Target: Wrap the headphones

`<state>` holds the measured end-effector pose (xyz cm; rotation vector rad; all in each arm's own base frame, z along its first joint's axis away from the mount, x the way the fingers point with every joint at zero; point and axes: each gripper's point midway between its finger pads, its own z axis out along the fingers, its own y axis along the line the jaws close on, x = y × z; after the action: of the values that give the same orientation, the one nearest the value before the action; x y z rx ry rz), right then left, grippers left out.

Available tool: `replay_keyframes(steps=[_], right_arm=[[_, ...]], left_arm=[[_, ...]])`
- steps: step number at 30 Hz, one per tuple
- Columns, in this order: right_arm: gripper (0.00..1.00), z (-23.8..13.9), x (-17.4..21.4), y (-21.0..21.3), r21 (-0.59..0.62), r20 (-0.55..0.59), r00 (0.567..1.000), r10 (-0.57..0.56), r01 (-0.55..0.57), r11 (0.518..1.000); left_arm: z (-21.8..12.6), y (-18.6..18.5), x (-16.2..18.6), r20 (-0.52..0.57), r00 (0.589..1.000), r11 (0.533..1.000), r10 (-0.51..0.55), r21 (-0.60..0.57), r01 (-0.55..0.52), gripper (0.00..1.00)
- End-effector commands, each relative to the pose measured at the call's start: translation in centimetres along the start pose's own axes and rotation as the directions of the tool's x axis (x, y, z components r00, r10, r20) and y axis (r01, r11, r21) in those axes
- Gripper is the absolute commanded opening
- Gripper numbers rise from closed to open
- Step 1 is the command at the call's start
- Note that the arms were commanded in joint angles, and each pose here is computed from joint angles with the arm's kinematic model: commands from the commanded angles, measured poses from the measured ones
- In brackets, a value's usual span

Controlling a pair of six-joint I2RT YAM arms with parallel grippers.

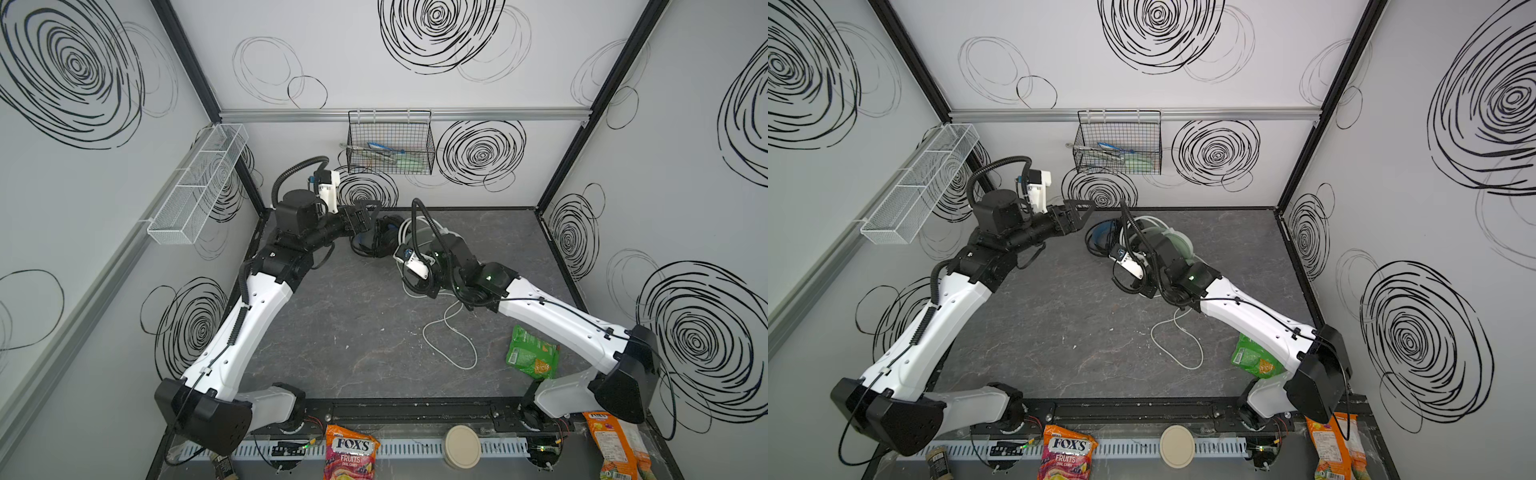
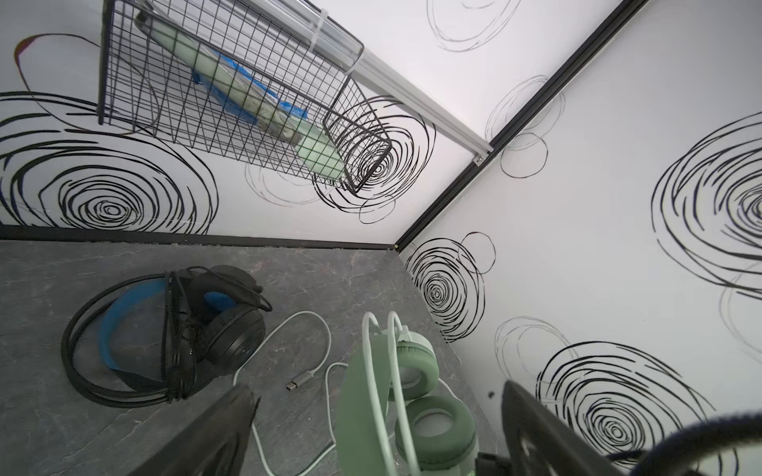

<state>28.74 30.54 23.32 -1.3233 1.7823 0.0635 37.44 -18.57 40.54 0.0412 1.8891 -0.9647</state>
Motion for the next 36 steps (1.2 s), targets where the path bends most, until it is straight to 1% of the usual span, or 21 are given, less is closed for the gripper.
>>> replay_keyframes(steps=[1,3,5,9,10,12,16,18,21,23,24,26,27,28,29,30,32,34,36], right_arm=[[0.0,-3.1,-2.2,-4.3,0.327,0.02,0.973,-0.228,0.209,0.922],[0.0,-3.0,-1.8,-3.7,0.362,-0.014,0.951,-0.309,0.293,0.885],[0.0,-3.0,-1.6,-3.2,0.377,-0.031,0.933,-0.358,0.342,0.861],[0.0,-2.5,-1.0,-2.4,0.368,-0.063,0.913,-0.404,0.397,0.841],[0.0,-2.4,-0.9,-2.2,0.366,-0.068,0.907,-0.415,0.41,0.835],[0.0,-2.0,-0.8,-1.4,0.348,-0.066,0.899,-0.433,0.428,0.834],[0.0,-1.4,-0.5,-0.2,0.312,-0.062,0.892,-0.448,0.444,0.84],[0.0,-1.3,-0.5,-0.1,0.314,-0.07,0.89,-0.451,0.449,0.836],[0.0,-1.5,-1.1,0.0,0.326,-0.06,0.886,-0.46,0.453,0.83],[0.0,-1.5,-1.7,0.4,0.327,-0.049,0.881,-0.47,0.459,0.826],[0.0,-1.5,-1.9,0.6,0.326,-0.047,0.88,-0.474,0.462,0.825],[0.0,-1.5,-2.2,0.7,0.329,-0.047,0.88,-0.474,0.461,0.824],[0.0,-1.5,-2.4,0.9,0.328,-0.047,0.879,-0.475,0.463,0.824],[0.0,-1.5,-2.5,1.0,0.33,-0.048,0.879,-0.474,0.462,0.823],[0.0,-1.6,-2.6,1.2,0.332,-0.049,0.879,-0.475,0.463,0.822],[0.0,-1.6,-2.7,1.2,0.335,-0.05,0.879,-0.474,0.462,0.821],[0.0,-1.6,-2.6,1.3,0.336,-0.054,0.88,-0.473,0.462,0.821],[0.0,-1.6,-2.7,1.2,0.341,-0.057,0.88,-0.471,0.461,0.819],[0.0,-1.7,-2.9,1.0,0.353,-0.059,0.882,-0.468,0.457,0.816]], left_arm=[[1.5,0.8,4.2,-0.185,0.981,0.997,-0.057,-0.069,0.044,0.96],[2.4,1.1,5.7,-0.238,0.97,0.997,-0.046,-0.076,0.028,0.96],[3.2,1.4,7.2,-0.291,0.956,0.996,-0.024,-0.092,-0.003,0.96],[4.9,1.4,10.6,-0.401,0.916,0.992,0.026,-0.1,-0.072,0.96],[5.2,1.4,11.1,-0.416,0.909,0.992,0.026,-0.101,-0.075,0.96],[5.6,1.3,11.8,-0.435,0.898,0.99,0.062,-0.087,-0.11,0.96],[5.8,1.1,12.0,-0.444,0.891,0.986,0.092,-0.087,-0.145,0.96],[6.0,1.6,12.5,-0.457,0.884,0.981,0.101,-0.103,-0.165,0.96],[6.6,2.8,13.4,-0.461,0.875,0.96,0.146,-0.147,-0.238,0.96],[7.1,3.7,13.3,-0.414,0.891,0.94,0.186,-0.19,-0.285,0.96],[7.4,4.0,12.9,-0.371,0.907,0.934,0.198,-0.21,-0.289,0.96],[7.8,4.5,12.5,-0.312,0.929,0.932,0.201,-0.231,-0.279,1.0],[7.9,4.7,12.4,-0.291,0.934,0.929,0.206,-0.243,-0.28,0.97],[7.9,4.8,12.4,-0.276,0.938,0.927,0.208,-0.251,-0.279,0.91],[8.0,4.8,12.2,-0.255,0.944,0.926,0.21,-0.257,-0.276,0.82],[7.9,4.8,11.9,-0.233,0.95,0.925,0.21,-0.266,-0.27,0.75],[7.9,4.7,11.6,-0.208,0.956,0.928,0.209,-0.265,-0.261,0.67],[7.8,4.5,11.2,-0.194,0.958,0.93,0.213,-0.261,-0.259,0.55],[7.4,4.2,10.6,-0.174,0.961,0.933,0.213,-0.257,-0.253,0.39]])
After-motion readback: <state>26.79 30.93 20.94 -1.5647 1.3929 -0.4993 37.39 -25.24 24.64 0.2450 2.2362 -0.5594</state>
